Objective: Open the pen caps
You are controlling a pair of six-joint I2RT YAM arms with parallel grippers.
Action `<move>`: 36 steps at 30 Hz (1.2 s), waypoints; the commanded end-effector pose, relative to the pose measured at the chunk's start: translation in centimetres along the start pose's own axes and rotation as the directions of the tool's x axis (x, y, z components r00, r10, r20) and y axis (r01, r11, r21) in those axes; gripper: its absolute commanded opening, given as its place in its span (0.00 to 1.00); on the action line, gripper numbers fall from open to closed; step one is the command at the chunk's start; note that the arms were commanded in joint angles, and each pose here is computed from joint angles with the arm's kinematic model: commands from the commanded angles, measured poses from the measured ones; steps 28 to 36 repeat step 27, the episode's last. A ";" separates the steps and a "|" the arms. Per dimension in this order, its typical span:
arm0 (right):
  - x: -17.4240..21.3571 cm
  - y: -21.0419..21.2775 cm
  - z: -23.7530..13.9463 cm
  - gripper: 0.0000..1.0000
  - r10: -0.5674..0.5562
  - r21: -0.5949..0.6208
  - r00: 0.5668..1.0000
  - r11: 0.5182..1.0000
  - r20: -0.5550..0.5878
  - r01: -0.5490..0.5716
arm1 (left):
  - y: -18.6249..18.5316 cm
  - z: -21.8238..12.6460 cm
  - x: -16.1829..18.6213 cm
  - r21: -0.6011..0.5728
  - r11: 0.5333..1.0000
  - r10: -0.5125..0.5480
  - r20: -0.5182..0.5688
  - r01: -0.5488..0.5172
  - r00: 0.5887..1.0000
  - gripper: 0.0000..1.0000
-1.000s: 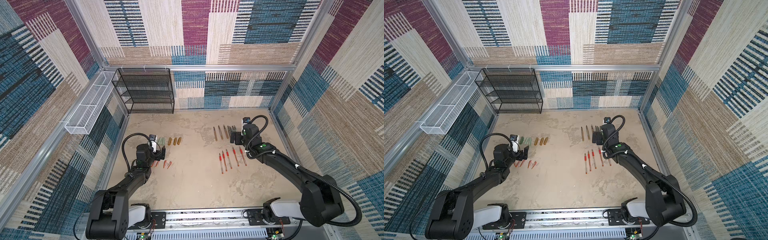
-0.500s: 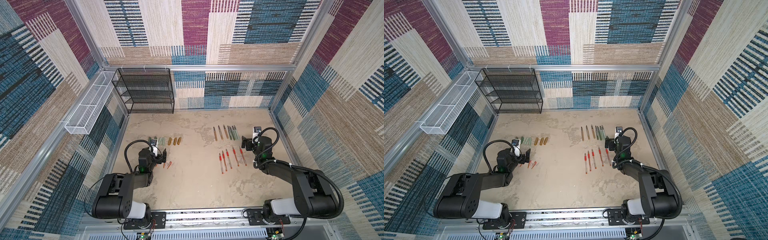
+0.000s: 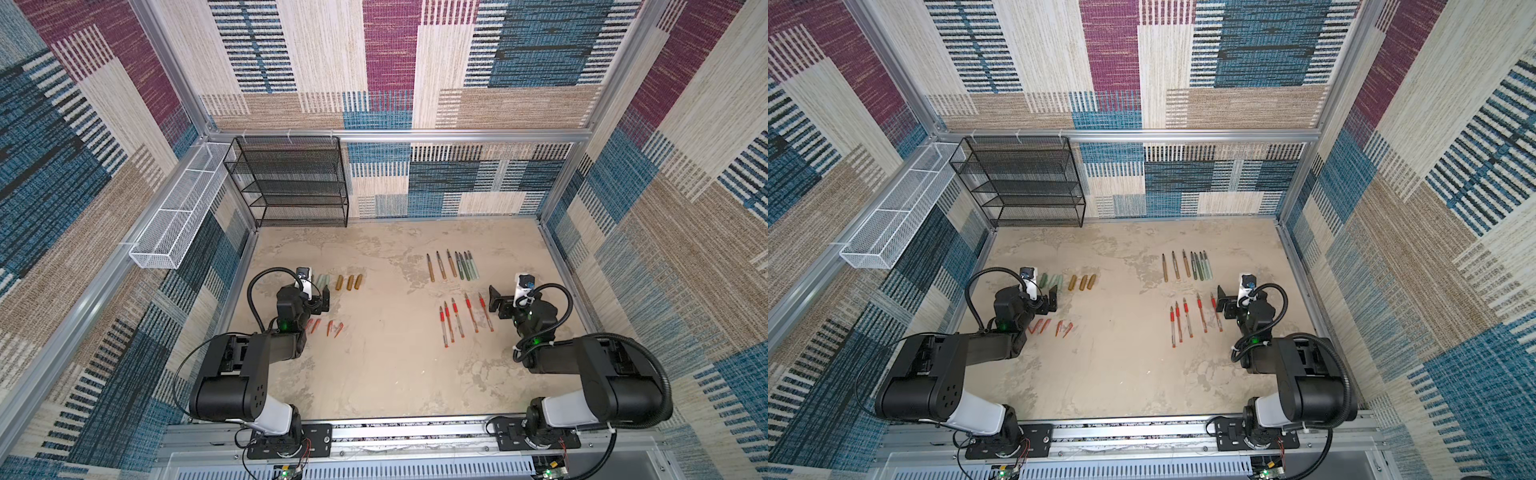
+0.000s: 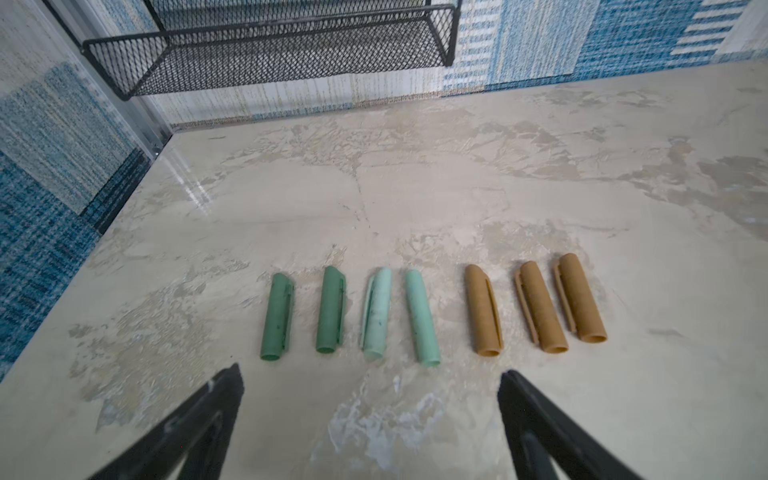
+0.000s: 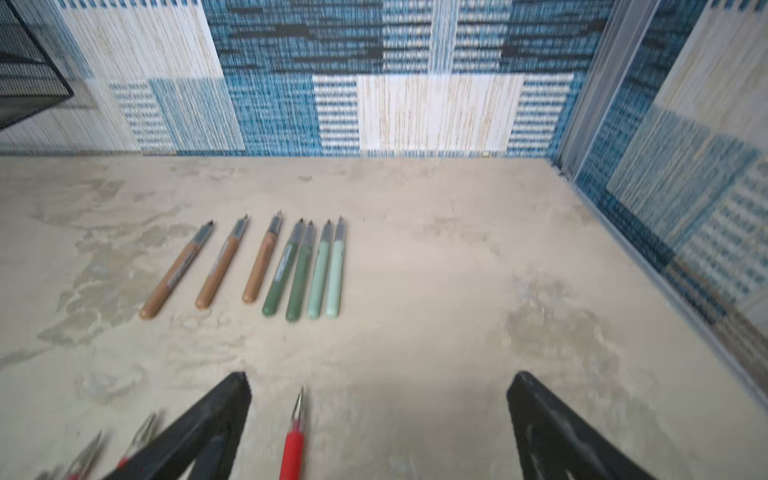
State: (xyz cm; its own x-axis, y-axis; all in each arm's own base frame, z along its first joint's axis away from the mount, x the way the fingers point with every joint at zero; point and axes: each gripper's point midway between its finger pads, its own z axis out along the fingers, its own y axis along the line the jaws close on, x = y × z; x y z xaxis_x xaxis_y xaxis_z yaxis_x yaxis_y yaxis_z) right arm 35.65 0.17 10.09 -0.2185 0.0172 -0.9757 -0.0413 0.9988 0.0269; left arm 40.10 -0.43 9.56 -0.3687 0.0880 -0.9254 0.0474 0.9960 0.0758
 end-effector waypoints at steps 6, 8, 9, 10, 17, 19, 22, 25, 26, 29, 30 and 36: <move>-4.7 -1.1 0.4 1.00 0.031 0.053 0.981 0.998 0.192 -0.041 | -0.3 0.1 0.3 0.033 0.999 -0.033 -0.022 0.034 0.999 0.99; -4.6 -1.1 0.4 1.00 0.032 0.053 0.982 0.998 0.187 -0.043 | -0.4 0.1 0.4 0.033 0.999 -0.033 -0.023 0.034 0.999 0.99; -4.7 -1.1 0.3 1.00 0.029 0.052 0.981 0.998 0.192 -0.040 | -0.3 0.1 0.3 0.032 0.999 -0.033 -0.022 0.034 0.999 0.99; -4.7 -1.1 0.3 1.00 0.030 0.054 0.981 0.998 0.191 -0.041 | -0.3 0.1 0.4 0.033 0.999 -0.033 -0.023 0.034 0.999 0.99; -4.5 0.4 1.1 1.00 -0.005 -0.026 0.987 1.000 0.162 0.009 | -0.3 0.1 0.3 0.034 0.999 -0.035 -0.024 0.036 0.999 0.99; -4.6 0.4 1.1 1.00 -0.004 -0.028 0.986 1.000 0.164 0.009 | -0.4 0.1 0.4 0.035 0.999 -0.035 -0.025 0.036 0.999 0.99; -4.5 0.4 1.2 1.00 -0.002 -0.027 0.987 1.000 0.160 0.007 | -0.3 0.1 0.4 0.035 0.999 -0.035 -0.024 0.036 0.999 0.99; -4.5 0.4 1.2 1.00 -0.004 -0.028 0.987 1.000 0.160 0.008 | -0.3 0.1 0.4 0.035 0.999 -0.035 -0.025 0.036 0.999 0.99; -4.5 0.4 1.1 1.00 -0.004 -0.029 0.987 1.000 0.162 0.009 | -0.4 0.1 0.3 0.036 0.999 -0.035 -0.024 0.036 0.999 0.99; -4.6 0.4 1.0 1.00 -0.004 -0.028 0.986 1.000 0.164 0.008 | -0.4 0.1 0.3 0.036 0.999 -0.035 -0.024 0.036 0.999 0.99; -4.6 0.4 1.0 1.00 -0.004 -0.028 0.986 1.000 0.164 0.008 | -0.4 0.1 0.3 0.036 0.999 -0.035 -0.024 0.036 0.999 0.99; -4.6 0.4 1.0 1.00 -0.004 -0.028 0.986 1.000 0.164 0.008 | -0.4 0.1 0.3 0.036 0.999 -0.035 -0.024 0.036 0.999 0.99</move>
